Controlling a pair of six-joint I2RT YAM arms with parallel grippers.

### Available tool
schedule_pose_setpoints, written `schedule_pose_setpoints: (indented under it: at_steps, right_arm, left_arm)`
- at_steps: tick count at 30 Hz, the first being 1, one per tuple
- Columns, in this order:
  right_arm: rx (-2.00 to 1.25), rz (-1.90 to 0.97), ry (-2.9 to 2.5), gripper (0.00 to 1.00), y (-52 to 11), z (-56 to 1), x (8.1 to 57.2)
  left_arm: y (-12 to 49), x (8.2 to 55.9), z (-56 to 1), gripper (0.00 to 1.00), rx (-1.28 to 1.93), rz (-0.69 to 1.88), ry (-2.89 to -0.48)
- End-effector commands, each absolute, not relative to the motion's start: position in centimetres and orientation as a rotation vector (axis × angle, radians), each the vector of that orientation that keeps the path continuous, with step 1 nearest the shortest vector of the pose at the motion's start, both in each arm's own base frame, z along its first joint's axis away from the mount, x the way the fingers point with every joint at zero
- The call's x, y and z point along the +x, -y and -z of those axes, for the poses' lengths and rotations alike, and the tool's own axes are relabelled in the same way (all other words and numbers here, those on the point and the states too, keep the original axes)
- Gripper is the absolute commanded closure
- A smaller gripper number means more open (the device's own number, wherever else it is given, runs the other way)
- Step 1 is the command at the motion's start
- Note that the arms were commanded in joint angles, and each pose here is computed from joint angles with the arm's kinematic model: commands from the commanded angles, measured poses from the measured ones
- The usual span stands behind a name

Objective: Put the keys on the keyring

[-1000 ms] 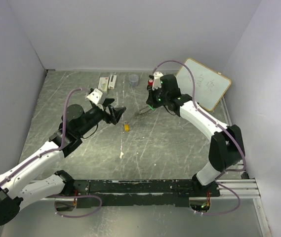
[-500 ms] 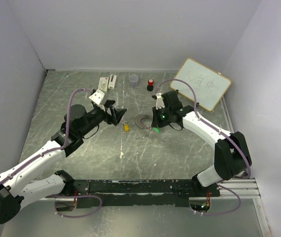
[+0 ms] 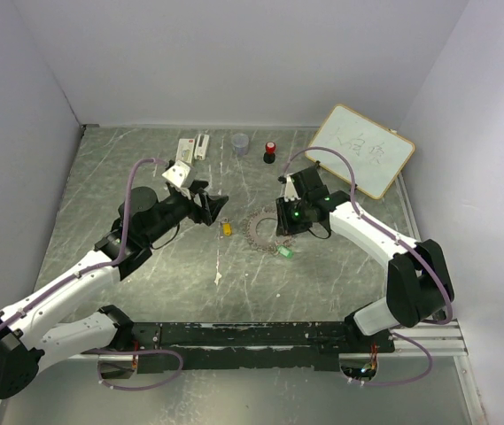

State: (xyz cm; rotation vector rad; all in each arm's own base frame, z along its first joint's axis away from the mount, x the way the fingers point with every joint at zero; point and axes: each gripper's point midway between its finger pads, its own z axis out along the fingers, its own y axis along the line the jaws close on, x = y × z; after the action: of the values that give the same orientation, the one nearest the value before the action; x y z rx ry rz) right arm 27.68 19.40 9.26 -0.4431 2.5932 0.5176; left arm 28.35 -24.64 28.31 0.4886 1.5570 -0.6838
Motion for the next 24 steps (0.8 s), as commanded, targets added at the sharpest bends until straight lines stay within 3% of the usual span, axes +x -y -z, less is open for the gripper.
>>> schedule_pose_setpoints:
  at_steps: [1, 9, 24]
  right_arm:
    - [-0.436, -0.500, -2.557, 0.73, -19.3, -10.6, 28.3]
    - [-0.542, -0.577, -2.433, 0.69, -22.0, -11.2, 31.1]
    - [-0.778, -0.588, -2.461, 0.63, -28.2, -5.5, 31.4]
  left_arm:
    - [24.7, 28.4, -29.2, 0.21, 0.487, 0.697, -1.525]
    - [24.5, 28.5, -29.2, 0.21, 0.488, 0.681, -1.532]
    - [22.7, 28.5, -28.9, 0.20, 0.464, 0.603, -1.552]
